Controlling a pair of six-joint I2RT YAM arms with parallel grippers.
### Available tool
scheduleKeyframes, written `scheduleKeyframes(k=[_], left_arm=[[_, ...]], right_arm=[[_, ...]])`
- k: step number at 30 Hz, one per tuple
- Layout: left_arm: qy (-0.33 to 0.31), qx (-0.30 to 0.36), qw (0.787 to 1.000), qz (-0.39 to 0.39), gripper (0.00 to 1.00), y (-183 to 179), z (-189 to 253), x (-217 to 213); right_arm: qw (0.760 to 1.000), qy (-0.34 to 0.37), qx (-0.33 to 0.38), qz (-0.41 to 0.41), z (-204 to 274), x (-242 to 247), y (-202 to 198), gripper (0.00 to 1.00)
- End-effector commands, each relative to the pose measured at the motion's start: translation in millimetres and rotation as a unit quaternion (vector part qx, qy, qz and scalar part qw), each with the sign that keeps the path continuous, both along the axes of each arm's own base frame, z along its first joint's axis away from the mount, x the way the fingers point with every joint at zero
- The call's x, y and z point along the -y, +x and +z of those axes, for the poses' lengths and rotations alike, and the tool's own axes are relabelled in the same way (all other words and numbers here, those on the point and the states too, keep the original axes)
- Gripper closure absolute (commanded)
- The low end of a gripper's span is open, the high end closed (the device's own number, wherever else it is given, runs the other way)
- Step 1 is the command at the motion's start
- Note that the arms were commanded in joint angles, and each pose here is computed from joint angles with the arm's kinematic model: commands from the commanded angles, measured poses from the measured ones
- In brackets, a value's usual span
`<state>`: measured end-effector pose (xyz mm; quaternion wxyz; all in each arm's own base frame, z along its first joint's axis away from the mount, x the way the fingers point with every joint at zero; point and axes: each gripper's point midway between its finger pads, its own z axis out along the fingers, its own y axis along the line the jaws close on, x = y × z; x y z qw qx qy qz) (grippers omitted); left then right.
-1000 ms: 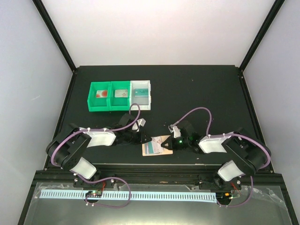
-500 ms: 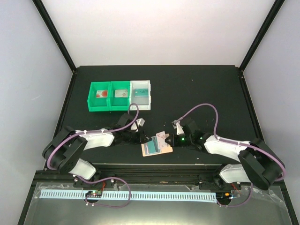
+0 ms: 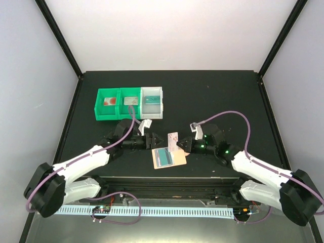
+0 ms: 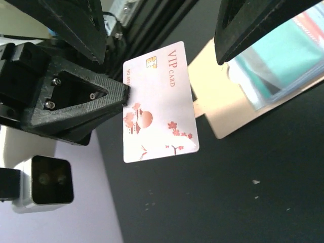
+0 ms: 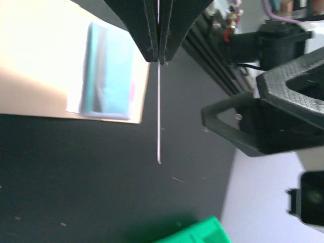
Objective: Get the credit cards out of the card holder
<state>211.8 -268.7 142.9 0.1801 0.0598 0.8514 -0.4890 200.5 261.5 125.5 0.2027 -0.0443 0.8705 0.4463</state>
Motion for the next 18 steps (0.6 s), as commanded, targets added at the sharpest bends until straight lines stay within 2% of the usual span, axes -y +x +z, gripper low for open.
scheduleKeyframes(k=[1,5,11,16,18], left_arm=[[-0.061,-0.001,0.998,-0.007,0.39,-11,29,5],[-0.093,-0.008,0.996,-0.002,0.39,-15,42,5],[-0.156,-0.016,0.988,0.004,0.44,-18,59,6],[-0.171,-0.012,0.985,0.007,0.49,-15,66,8],[-0.179,-0.010,0.984,0.008,0.54,-15,69,8]], right_arm=[[0.995,0.099,0.003,-0.021,40,-9,3,0.99],[0.987,0.155,0.008,-0.035,62,-10,4,0.99],[0.973,0.227,0.015,-0.047,93,-10,6,0.99],[0.968,0.248,0.012,-0.044,104,-13,7,0.99],[0.967,0.252,0.007,-0.039,103,-15,6,0.99]])
